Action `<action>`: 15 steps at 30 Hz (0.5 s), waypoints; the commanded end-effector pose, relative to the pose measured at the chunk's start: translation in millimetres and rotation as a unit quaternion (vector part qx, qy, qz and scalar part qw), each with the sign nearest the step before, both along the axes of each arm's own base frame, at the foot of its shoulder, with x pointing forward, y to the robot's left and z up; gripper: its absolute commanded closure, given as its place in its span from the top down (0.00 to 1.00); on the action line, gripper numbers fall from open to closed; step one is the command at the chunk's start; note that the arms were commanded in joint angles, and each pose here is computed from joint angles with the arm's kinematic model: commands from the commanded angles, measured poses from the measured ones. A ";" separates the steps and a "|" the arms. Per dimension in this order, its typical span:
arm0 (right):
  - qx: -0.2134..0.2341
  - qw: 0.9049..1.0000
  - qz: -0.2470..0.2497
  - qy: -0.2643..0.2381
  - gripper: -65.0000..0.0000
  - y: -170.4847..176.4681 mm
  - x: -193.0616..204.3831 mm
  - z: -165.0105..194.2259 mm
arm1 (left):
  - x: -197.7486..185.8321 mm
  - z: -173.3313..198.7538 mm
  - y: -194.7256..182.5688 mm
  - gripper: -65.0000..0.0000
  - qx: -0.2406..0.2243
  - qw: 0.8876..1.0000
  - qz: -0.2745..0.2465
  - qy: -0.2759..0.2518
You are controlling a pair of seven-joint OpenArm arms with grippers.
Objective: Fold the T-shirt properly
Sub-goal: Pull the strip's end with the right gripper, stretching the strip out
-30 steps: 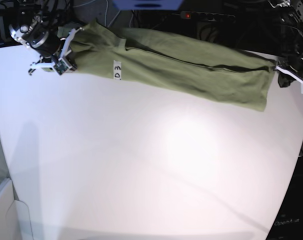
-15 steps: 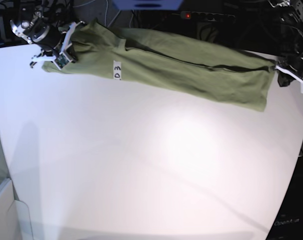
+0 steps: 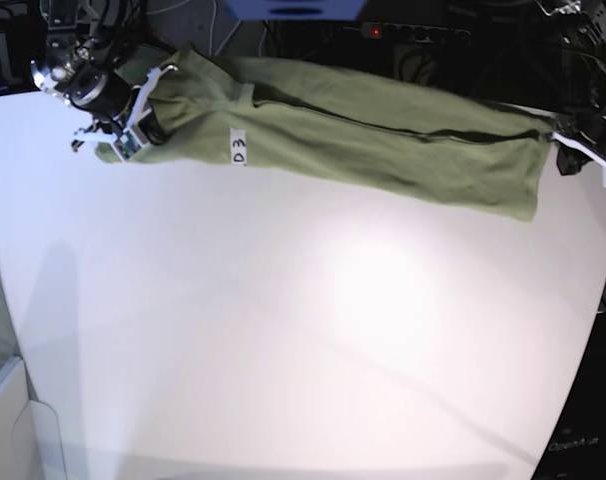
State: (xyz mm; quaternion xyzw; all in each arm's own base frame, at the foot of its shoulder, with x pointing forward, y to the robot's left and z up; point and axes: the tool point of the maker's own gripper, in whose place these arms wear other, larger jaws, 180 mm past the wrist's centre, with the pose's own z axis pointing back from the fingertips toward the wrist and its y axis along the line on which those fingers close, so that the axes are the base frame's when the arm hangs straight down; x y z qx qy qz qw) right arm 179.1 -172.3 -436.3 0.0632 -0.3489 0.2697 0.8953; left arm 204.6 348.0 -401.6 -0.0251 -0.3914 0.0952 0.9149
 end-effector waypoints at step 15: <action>-0.005 0.999 -0.027 0.028 0.01 -19.9 35.0 -30.9 | 19.2 19.8 6.9 0.05 0.012 0.999 -0.003 -0.036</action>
